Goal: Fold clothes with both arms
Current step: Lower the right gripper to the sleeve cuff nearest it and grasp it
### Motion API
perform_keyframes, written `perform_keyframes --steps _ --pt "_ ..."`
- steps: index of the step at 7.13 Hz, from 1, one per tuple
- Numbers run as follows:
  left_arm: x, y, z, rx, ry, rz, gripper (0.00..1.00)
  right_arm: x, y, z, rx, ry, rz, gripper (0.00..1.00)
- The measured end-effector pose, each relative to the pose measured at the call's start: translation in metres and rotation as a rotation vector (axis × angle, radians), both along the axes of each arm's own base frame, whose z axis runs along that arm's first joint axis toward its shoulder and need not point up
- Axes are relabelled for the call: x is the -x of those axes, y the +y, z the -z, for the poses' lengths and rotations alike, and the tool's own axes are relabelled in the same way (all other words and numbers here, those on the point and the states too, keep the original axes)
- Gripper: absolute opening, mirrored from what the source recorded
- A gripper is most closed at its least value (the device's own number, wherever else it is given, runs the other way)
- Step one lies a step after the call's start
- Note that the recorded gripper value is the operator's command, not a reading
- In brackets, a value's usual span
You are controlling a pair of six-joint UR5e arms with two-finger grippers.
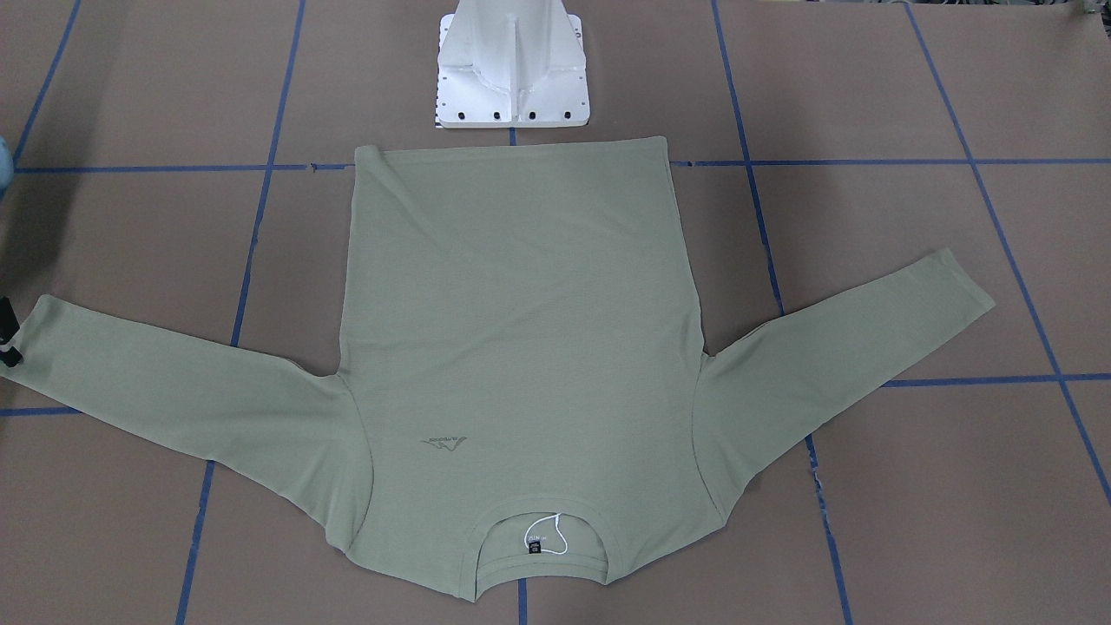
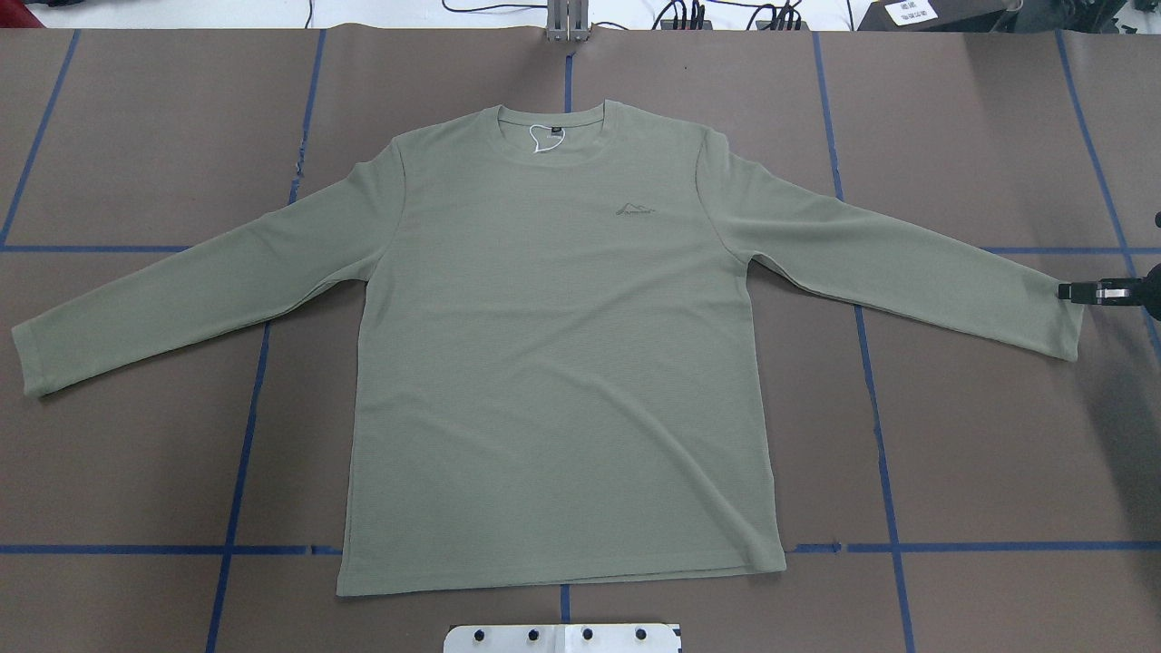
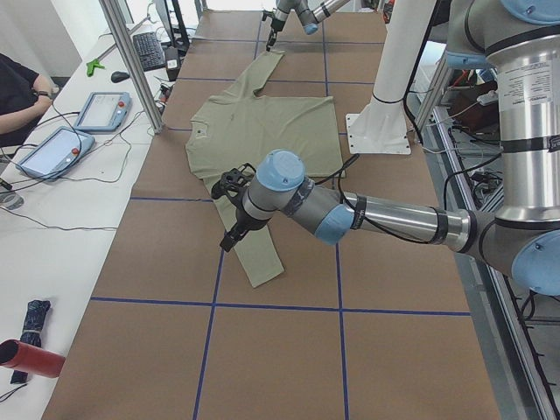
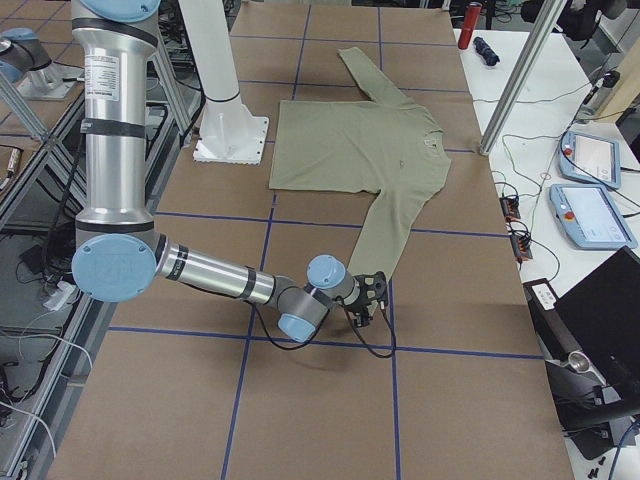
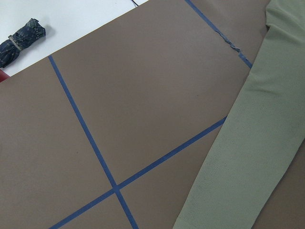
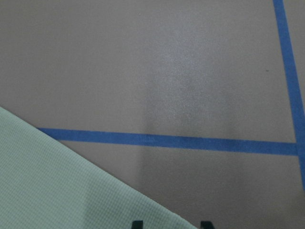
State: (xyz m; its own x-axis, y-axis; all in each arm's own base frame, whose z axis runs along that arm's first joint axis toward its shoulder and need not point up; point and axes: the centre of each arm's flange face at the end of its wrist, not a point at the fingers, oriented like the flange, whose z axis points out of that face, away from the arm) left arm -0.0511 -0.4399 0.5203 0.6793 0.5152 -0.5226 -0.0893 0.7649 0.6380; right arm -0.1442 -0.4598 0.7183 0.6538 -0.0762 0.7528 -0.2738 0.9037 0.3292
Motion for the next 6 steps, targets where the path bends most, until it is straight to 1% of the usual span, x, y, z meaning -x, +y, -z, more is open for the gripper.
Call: perform_keyframes --steps 2,4,6 --pt "0.000 0.000 0.000 0.000 0.000 0.000 1.00 0.001 -0.001 0.002 -0.001 -0.003 -0.001 0.00" --pt "0.000 0.000 -0.001 0.000 0.000 0.000 1.00 -0.002 -0.004 0.019 -0.009 -0.023 0.001 0.00" --pt "0.000 0.000 -0.002 0.003 0.000 0.001 1.00 -0.029 -0.022 0.073 0.024 -0.067 -0.015 0.00"
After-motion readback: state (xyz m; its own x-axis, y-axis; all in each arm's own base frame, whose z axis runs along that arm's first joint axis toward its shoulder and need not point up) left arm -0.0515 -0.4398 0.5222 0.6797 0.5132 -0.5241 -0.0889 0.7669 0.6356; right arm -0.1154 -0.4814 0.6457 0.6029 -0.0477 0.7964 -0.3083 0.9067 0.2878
